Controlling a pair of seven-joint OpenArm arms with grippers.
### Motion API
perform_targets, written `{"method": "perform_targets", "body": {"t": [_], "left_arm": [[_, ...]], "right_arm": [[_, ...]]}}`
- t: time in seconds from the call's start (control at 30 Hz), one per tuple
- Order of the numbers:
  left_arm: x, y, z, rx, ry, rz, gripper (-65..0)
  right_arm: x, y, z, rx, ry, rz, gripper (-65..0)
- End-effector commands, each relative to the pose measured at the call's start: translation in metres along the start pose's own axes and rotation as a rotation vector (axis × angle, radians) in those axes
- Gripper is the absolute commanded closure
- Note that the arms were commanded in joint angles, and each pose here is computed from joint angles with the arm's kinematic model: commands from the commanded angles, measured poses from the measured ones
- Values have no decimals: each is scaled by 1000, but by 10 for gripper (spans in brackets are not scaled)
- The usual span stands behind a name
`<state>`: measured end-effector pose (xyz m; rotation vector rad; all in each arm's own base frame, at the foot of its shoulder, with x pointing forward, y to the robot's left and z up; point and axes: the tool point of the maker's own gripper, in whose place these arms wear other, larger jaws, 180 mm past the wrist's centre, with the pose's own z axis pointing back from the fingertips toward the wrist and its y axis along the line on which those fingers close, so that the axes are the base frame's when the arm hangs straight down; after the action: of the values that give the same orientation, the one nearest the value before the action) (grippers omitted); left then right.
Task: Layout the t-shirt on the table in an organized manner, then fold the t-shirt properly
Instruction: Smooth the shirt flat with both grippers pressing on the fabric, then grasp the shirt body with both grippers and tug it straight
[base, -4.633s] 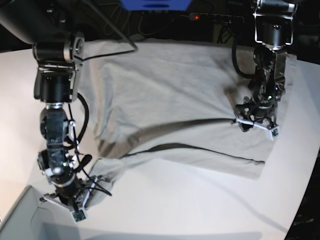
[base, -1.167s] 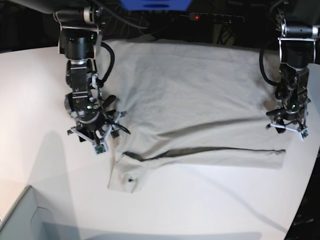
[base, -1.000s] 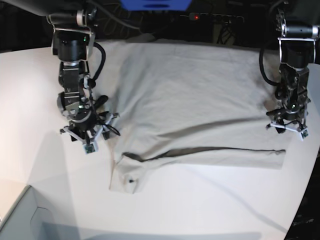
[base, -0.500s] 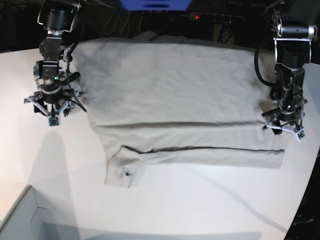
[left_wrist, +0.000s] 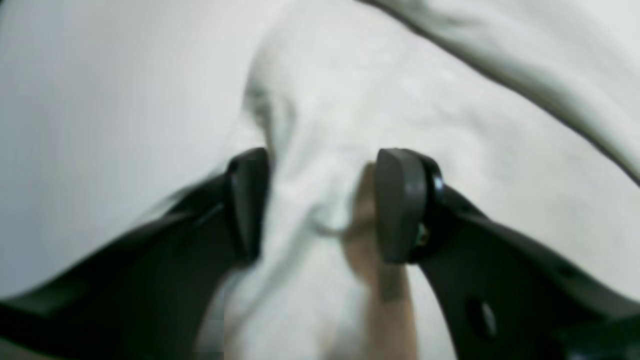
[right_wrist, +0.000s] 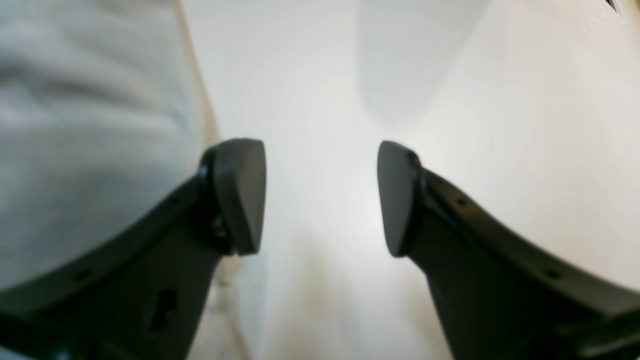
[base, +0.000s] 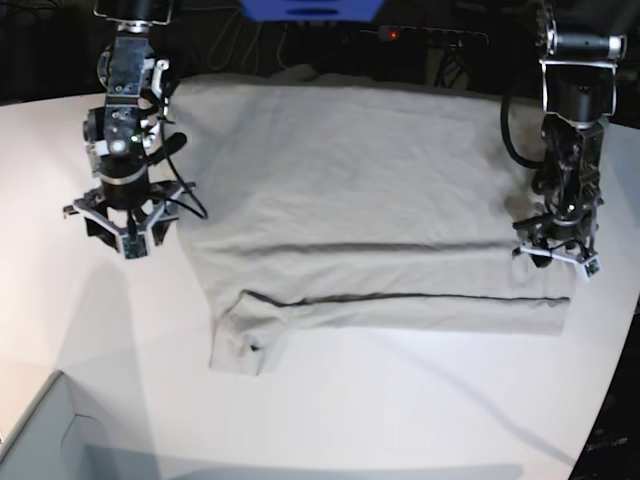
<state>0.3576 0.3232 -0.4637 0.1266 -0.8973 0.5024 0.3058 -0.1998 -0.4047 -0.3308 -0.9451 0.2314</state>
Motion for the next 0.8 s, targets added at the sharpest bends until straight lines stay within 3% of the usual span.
{"method": "perform_targets", "body": {"t": [0.0,0.13,0.3,0.57,0.7,0.77], "left_arm": [[26,-8,4,-31,-70,-1,-329],[52,-27,18,-89,-152,-10,-329],[64,-34,22,-107,-182,-10,-329],[73,-40,30,-130,-214,-16,-329],[53,-28,17,-90,-158,-9,-329],[47,-22,9,-70,-128,-4,-329]], "right_arm": [[20,-3,2,5,-65,8,-353],[32,38,5,127,-85,4,-353],[29,77,-7,233,-61,19,-352],[49,60,-26,210,-91,45,-356],[66,65,-38,254,-100,60,-356],[65,69,-45,279,-58,71,-356]]}}
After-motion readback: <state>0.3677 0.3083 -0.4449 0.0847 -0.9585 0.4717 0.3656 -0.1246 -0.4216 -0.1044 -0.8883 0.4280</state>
